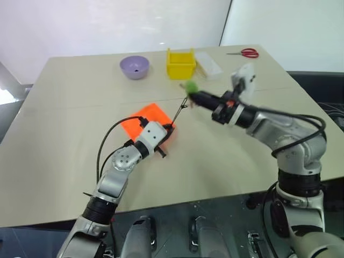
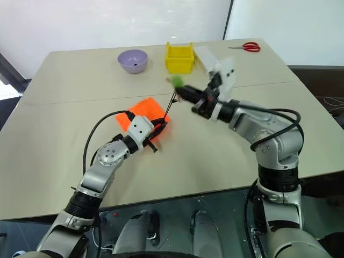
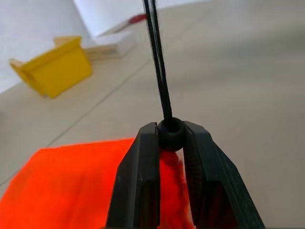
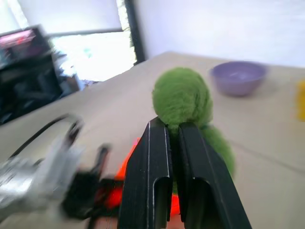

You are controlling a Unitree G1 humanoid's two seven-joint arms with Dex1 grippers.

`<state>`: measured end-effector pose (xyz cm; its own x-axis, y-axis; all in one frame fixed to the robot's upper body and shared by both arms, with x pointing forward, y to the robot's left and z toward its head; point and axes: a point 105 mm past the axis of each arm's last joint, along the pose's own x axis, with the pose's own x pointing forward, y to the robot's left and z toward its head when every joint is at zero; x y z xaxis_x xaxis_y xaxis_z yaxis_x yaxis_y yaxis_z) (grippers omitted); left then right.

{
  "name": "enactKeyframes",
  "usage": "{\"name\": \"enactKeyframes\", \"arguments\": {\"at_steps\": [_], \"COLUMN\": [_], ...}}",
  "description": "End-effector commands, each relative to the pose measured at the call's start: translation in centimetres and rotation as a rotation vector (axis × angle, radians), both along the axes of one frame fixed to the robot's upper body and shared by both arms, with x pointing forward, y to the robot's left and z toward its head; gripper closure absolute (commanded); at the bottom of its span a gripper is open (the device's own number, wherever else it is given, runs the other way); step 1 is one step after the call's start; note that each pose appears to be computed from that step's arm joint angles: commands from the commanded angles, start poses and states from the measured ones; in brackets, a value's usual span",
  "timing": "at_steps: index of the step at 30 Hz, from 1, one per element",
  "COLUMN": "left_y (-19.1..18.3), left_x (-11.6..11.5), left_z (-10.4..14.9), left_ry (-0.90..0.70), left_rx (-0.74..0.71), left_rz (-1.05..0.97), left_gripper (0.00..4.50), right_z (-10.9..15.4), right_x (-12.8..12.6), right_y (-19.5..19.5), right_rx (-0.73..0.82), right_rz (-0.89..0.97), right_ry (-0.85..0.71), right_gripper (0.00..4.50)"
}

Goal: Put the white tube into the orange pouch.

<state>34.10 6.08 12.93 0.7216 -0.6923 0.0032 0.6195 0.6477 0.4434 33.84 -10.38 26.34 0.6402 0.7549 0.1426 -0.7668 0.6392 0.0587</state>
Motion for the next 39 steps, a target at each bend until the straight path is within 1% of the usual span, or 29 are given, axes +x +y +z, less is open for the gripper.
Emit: {"name": "enactKeyframes", "arguments": {"at_steps": [1, 3, 9, 11, 18, 22, 24, 26, 28, 30, 32, 35, 37, 39], "left_y": [-0.7, -0.7, 2.1, 3.1, 5.5, 6.3, 6.2, 6.0, 5.8, 6.0, 6.3, 6.5, 6.4, 6.2], "left_x": [-1.1, -1.3, -1.3, -1.7, -2.8, -2.9, -2.7, -2.5, -2.5, -2.3, -2.2, -2.3, -2.2, -2.3], "left_z": [-0.9, -1.1, -1.3, -1.5, -2.5, -2.7, -2.4, -2.3, -2.2, -2.0, -2.1, -2.1, -1.6, -0.7], "left_ry": [0.0, 0.002, 0.01, 0.015, 0.026, 0.023, 0.013, 0.013, 0.007, 0.013, 0.021, 0.021, 0.03, 0.078], "left_rx": [0.094, 0.116, 0.194, 0.232, 0.297, 0.309, 0.302, 0.279, 0.273, 0.252, 0.241, 0.231, 0.172, 0.04], "left_rz": [-0.083, -0.094, -0.083, -0.089, -0.079, -0.083, -0.087, -0.085, -0.097, -0.078, -0.07, -0.074, -0.077, -0.117], "left_gripper": [4.31, 4.31, 4.31, 4.31, 4.31, 4.31, 4.31, 4.31, 4.31, 4.31, 4.31, 4.31, 4.31, 4.31], "right_z": [2.5, 2.7, 3.5, 3.3, 2.7, 2.3, 1.8, 0.4, -1.1, -3.5, -5.0, -5.7, -6.8, -8.5], "right_x": [1.1, 1.5, 4.3, 5.1, 6.2, 6.2, 5.9, 4.9, 3.2, 0.6, -0.6, -1.8, -2.5, -2.5], "right_y": [-2.3, -2.8, -7.0, -8.5, -11.7, -12.0, -10.8, -8.6, -6.7, -5.3, -5.6, -6.1, -5.9, -5.6], "right_rx": [0.115, 0.128, 0.197, 0.176, 0.181, 0.145, 0.114, 0.065, 0.0, -0.14, -0.218, -0.285, -0.317, -0.368], "right_rz": [-0.107, -0.142, -0.382, -0.473, -0.627, -0.642, -0.578, -0.439, -0.292, -0.129, -0.089, -0.046, 0.0, 0.006], "right_ry": [-0.056, -0.057, -0.078, -0.09, -0.084, -0.093, -0.092, -0.059, -0.034, 0.003, 0.042, 0.055, 0.099, 0.136], "right_gripper": [4.5, 4.5, 4.5, 4.5, 4.5, 4.5, 4.5, 4.5, 4.5, 4.5, 4.5, 4.5, 4.5, 4.5]}}
